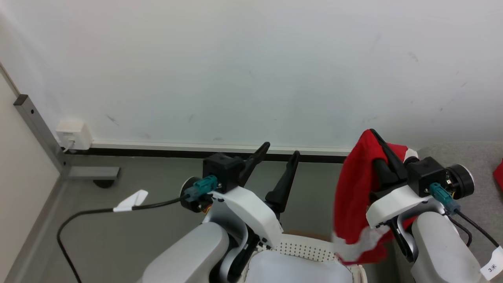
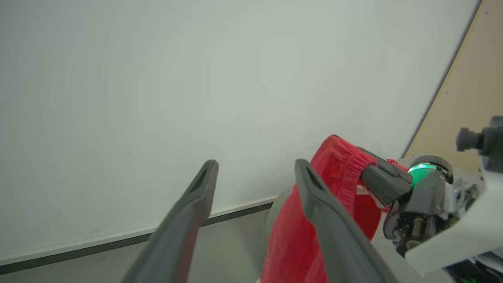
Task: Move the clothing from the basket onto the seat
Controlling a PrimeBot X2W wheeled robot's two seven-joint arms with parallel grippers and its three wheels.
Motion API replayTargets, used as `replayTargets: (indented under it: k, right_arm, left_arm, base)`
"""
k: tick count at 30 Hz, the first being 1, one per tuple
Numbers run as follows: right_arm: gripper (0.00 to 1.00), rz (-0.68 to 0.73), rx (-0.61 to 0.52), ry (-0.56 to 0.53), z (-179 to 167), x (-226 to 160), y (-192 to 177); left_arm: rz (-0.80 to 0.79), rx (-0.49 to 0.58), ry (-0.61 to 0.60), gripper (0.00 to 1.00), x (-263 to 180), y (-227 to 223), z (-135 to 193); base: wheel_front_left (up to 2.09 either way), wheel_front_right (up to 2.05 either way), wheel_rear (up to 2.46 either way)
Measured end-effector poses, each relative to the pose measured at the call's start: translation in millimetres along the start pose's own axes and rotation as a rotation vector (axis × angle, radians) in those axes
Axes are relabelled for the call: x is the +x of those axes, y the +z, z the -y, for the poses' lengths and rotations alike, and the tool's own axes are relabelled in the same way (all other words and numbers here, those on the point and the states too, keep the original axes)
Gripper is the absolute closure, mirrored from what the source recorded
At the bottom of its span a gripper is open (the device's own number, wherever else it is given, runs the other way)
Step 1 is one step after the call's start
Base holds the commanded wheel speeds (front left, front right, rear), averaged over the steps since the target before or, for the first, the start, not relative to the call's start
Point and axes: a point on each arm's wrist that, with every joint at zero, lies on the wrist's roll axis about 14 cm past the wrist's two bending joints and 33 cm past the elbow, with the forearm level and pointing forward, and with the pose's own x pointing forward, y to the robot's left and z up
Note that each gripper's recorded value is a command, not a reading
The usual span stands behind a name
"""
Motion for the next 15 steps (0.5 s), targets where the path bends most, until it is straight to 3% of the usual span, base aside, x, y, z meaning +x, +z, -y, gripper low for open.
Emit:
replayTargets:
  k: [15]
  right_arm:
    - [1.0,0.035,-0.011,-0.054,20,0,13]
  left_arm:
    - [-0.086,0.023,-0.051,0.0,-13,-58,11]
  base:
    - [0.0,0.0,0.0]
